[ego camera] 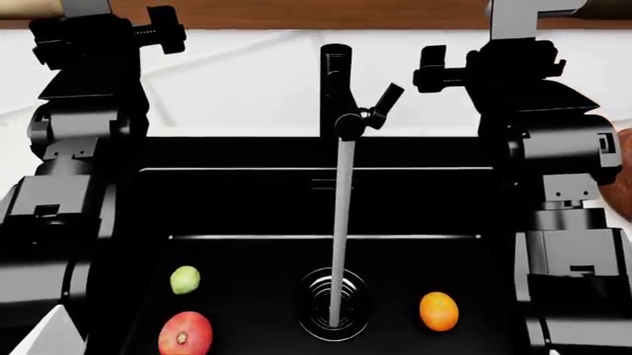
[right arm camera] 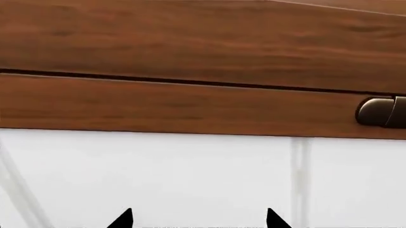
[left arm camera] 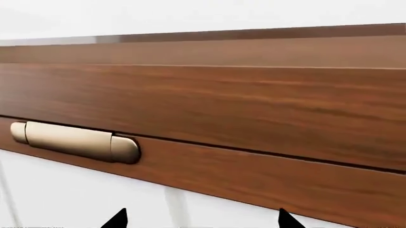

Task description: Pick the pomegranates and oranges from the sink and place them in one bowl. Place the brussel sprout in the other bowl. Then turn off the sink faucet.

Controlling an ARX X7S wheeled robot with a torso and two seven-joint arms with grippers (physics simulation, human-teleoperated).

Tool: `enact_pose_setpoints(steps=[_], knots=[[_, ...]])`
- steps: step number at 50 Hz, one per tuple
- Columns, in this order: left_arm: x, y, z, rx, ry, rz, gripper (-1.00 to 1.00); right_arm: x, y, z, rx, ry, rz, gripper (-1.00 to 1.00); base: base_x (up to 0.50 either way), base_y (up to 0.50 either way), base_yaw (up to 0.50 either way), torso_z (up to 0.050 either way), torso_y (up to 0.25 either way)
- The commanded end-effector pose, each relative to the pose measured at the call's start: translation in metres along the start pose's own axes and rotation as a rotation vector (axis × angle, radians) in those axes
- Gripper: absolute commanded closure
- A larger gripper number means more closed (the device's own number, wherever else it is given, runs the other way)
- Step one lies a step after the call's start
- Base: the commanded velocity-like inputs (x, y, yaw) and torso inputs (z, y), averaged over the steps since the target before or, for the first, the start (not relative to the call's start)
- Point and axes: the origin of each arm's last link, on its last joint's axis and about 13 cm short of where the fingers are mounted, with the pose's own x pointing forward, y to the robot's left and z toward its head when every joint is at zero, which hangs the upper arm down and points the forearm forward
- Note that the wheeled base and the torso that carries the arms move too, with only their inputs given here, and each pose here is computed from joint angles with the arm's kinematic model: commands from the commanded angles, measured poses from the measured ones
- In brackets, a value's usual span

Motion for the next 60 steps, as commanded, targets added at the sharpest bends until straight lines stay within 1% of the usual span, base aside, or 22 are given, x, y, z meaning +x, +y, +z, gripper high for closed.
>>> enact_pose_setpoints(steps=[1,6,10,14,16,19,21,22,24,25,28,31,33,36,38,40,42,45,49,52,56,60], knots=[[-0.001,0.002,-0.003,-0.021,-0.01,0.019,-1.0,-0.001,0.0,-0.005,0.003,0.018,0.009,-1.0,0.0,0.0,0.0,0.0,0.0],[-0.005,0.004,0.004,-0.041,0.001,-0.011,-1.0,-0.007,-0.003,-0.001,-0.034,0.038,0.024,-1.0,0.0,0.0,0.0,0.0,0.0],[-0.013,0.01,0.019,-0.039,-0.01,-0.061,-1.0,-0.022,-0.011,0.012,-0.064,0.046,0.037,-1.0,0.0,0.0,0.0,0.0,0.0],[-0.031,0.019,0.042,-0.045,0.004,-0.171,-1.0,-0.046,-0.019,0.03,-0.124,0.078,0.078,-1.0,0.0,0.0,0.0,0.0,0.0],[-0.04,0.022,0.048,-0.005,0.007,-0.222,-1.0,-0.06,-0.02,0.036,-0.171,0.113,0.122,-1.0,0.0,0.0,0.0,0.0,0.0],[-0.057,0.028,0.05,-0.008,0.088,-0.376,-1.0,-0.079,-0.025,0.039,-0.21,0.153,0.139,-1.0,0.0,0.0,0.0,0.0,0.0],[-0.072,0.034,0.048,0.018,0.133,-0.468,-1.0,-0.09,-0.029,0.039,-0.212,0.171,0.154,-1.0,0.0,0.0,0.0,0.0,0.0],[-0.079,0.038,0.048,0.025,0.156,-0.501,-1.0,-0.093,-0.031,0.038,-0.215,0.182,0.169,-1.0,0.0,0.0,0.0,0.0,0.0],[-0.091,0.046,0.05,0.027,0.213,-0.549,-1.0,-0.103,-0.037,0.039,-0.25,0.19,0.126,-1.0,0.0,0.0,0.0,0.0,0.0],[-0.096,0.049,0.05,0.038,0.238,-0.57,-1.0,-0.109,-0.036,0.039,-0.27,0.2,0.144,-1.0,0.0,0.0,0.0,0.0,0.0],[-0.111,0.06,0.051,0.092,0.284,-0.62,-1.0,-0.13,-0.031,0.039,-0.312,0.249,0.29,-1.0,0.0,0.0,0.0,0.0,0.0],[-0.121,0.07,0.054,0.147,0.315,-0.675,-1.0,-0.145,-0.032,0.039,-0.363,0.288,0.358,-1.0,0.0,0.0,0.0,0.0,0.0],[-0.128,0.076,0.053,0.218,0.346,-0.725,-1.0,-0.154,-0.033,0.039,-0.399,0.319,0.4,-1.0,0.0,0.0,0.0,0.0,0.0],[-0.137,0.084,0.053,0.31,0.355,-0.794,-1.0,-0.164,-0.032,0.036,-0.454,0.368,0.459,-1.0,0.0,0.0,0.0,0.0,0.0],[-0.143,0.088,0.054,0.346,0.351,-0.824,-1.0,-0.171,-0.03,0.033,-0.502,0.403,0.514,-1.0,0.0,0.0,0.0,0.0,0.0],[-0.151,0.093,0.052,0.388,0.351,-0.889,-1.0,-0.18,-0.029,0.028,-0.544,0.437,0.574,-1.0,0.0,0.0,0.0,0.0,0.0],[-0.158,0.096,0.047,0.421,0.357,-0.944,-1.0,-0.185,-0.029,0.023,-0.563,0.464,0.614,-1.0,0.0,0.0,0.0,0.0,0.0],[-0.165,0.1,0.039,0.479,0.363,-1.012,-1.0,-0.191,-0.031,0.016,-0.594,0.506,0.648,-1.0,0.0,0.0,0.0,0.0,0.0],[-0.175,0.105,0.035,0.544,0.363,-1.09,-1.0,-0.198,-0.035,0.016,-0.6,0.522,0.652,-1.0,0.0,0.0,0.0,0.0,0.0],[-0.183,0.108,0.03,0.597,0.36,-1.144,-1.0,-0.204,-0.035,0.014,-0.611,0.539,0.678,-1.0,0.0,0.0,0.0,0.0,0.0],[-0.187,0.11,0.023,0.659,0.367,-1.185,-1.0,-0.207,-0.035,0.012,-0.617,0.55,0.685,-1.0,0.0,0.0,0.0,0.0,0.0],[-0.189,0.111,0.015,0.71,0.398,-1.192,-1.0,-0.206,-0.034,0.01,-0.62,0.554,0.686,-1.0,0.0,0.0,0.0,0.0,0.0]])
